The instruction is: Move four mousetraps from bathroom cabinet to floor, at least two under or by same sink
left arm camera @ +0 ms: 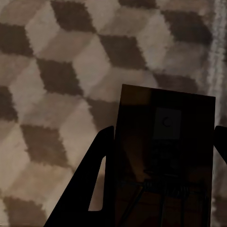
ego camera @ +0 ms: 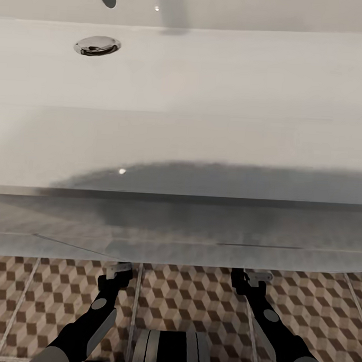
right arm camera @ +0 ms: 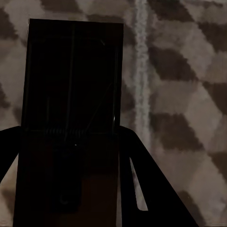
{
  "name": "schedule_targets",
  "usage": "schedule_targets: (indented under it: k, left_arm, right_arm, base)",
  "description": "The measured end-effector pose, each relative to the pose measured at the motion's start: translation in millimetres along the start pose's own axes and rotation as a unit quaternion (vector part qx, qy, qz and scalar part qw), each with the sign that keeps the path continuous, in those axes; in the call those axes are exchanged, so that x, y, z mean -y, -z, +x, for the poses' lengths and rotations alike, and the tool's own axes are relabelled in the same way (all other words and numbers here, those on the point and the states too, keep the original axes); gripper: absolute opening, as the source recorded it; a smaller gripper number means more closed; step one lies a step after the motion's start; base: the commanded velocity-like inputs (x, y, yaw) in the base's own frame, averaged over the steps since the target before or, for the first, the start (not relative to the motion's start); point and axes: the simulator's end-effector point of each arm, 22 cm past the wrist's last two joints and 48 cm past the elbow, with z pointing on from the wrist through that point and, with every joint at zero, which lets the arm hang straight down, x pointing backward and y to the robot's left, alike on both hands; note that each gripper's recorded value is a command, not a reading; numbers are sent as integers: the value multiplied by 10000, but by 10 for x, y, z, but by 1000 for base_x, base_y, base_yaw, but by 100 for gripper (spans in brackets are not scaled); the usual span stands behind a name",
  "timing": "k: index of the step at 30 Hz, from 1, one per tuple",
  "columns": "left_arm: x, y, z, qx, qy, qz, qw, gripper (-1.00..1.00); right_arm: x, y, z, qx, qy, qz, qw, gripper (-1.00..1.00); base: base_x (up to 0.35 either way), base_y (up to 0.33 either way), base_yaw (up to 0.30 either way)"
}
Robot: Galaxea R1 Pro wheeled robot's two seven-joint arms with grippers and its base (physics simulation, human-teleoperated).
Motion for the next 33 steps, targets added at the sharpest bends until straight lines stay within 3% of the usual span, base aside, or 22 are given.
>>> schedule_targets:
  k: [33]
  left_arm:
    - [-3,-19,71,-59,-9,-5,10000,-100]
  right_arm:
    - [-5,-16,74,-61,4,-4,10000,-100]
  base:
    - [0,0,0]
